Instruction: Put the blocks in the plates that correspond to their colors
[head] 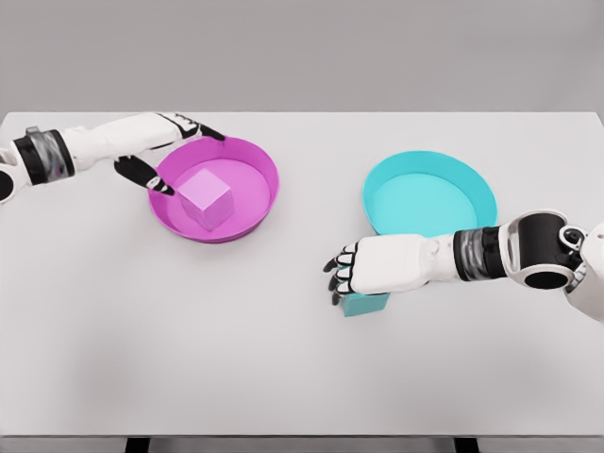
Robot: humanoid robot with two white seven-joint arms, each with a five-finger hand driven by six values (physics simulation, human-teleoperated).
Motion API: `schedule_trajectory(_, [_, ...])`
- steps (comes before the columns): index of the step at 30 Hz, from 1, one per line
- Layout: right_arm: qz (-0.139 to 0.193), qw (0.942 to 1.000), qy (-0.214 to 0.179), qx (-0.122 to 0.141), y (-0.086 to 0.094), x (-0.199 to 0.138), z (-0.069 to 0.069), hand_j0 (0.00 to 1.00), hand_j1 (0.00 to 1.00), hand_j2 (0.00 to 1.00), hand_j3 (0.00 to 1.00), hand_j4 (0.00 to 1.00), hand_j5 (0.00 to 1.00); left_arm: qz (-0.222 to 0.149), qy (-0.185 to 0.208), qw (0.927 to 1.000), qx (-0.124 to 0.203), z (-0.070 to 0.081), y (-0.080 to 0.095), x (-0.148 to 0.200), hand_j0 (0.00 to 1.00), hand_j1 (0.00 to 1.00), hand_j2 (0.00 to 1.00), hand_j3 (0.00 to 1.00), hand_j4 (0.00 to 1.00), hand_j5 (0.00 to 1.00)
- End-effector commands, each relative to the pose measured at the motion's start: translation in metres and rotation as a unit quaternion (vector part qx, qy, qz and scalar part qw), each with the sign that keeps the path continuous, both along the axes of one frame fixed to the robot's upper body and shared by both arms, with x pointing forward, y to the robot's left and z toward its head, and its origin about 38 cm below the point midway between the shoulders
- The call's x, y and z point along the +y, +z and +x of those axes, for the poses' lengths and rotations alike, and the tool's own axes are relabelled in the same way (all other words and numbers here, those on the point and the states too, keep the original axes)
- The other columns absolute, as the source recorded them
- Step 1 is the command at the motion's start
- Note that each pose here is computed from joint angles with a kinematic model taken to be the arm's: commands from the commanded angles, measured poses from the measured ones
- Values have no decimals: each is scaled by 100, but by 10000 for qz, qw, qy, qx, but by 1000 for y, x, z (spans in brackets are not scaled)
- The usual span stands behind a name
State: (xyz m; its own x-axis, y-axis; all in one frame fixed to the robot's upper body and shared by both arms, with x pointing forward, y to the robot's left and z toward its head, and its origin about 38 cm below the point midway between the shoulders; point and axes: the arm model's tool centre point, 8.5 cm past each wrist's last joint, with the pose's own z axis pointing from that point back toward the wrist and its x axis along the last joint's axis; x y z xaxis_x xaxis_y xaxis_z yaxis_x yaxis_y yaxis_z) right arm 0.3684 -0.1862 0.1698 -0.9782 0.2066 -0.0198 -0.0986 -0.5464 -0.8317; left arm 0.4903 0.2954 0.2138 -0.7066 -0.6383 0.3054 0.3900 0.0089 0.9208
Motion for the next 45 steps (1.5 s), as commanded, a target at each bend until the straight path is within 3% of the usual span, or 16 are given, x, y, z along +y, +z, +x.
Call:
schedule_trajectory(1, [-136,9999,29,-74,-1,-2,1,65,65,65,65,65,65,45,154,9999,-44,-1,7,16,100,100,100,100,100,100])
schedule_trajectory(3, [-125,9999,21,-92,1,-2,2,59,59,59,59,59,59,217,321,9992,-65,-4,12,39,100,100,100,100,100,100])
schedule_trajectory(7, [-68,9998,-44,-176,10,-5,6,59,59,59,59,59,59,612,717,9955,-69,-16,24,89,100,100,100,100,100,100])
schedule_trajectory(9, [-51,9998,-48,-201,12,-5,7,59,59,59,59,59,59,674,957,9931,84,-18,16,108,100,100,100,100,100,100])
schedule_trajectory(10, [-51,9998,-48,-201,12,-5,7,59,59,59,59,59,59,661,1094,9915,239,-19,3,116,100,100,100,100,100,100])
schedule_trajectory(14, [-12,9997,-62,-218,14,-5,9,59,59,59,59,59,59,537,1064,9921,385,-20,-13,109,100,100,100,100,100,100])
schedule_trajectory(18, [50,9995,-114,-307,22,-6,12,59,59,59,59,59,59,521,1332,9883,535,-19,-22,125,100,100,100,100,100,100])
schedule_trajectory(30, [285,9978,-385,-466,49,-17,33,59,59,59,59,59,59,516,1430,9866,592,-19,-26,131,100,100,100,100,100,100])
schedule_trajectory(40, [215,9924,-1019,-652,66,-46,72,59,59,59,59,59,59,493,1492,9854,648,-19,-31,134,100,100,100,100,100,100])
schedule_trajectory(45, [216,9905,-1243,-549,59,-50,86,59,59,59,59,59,59,463,1475,9858,652,-18,-32,131,100,100,100,100,100,100])
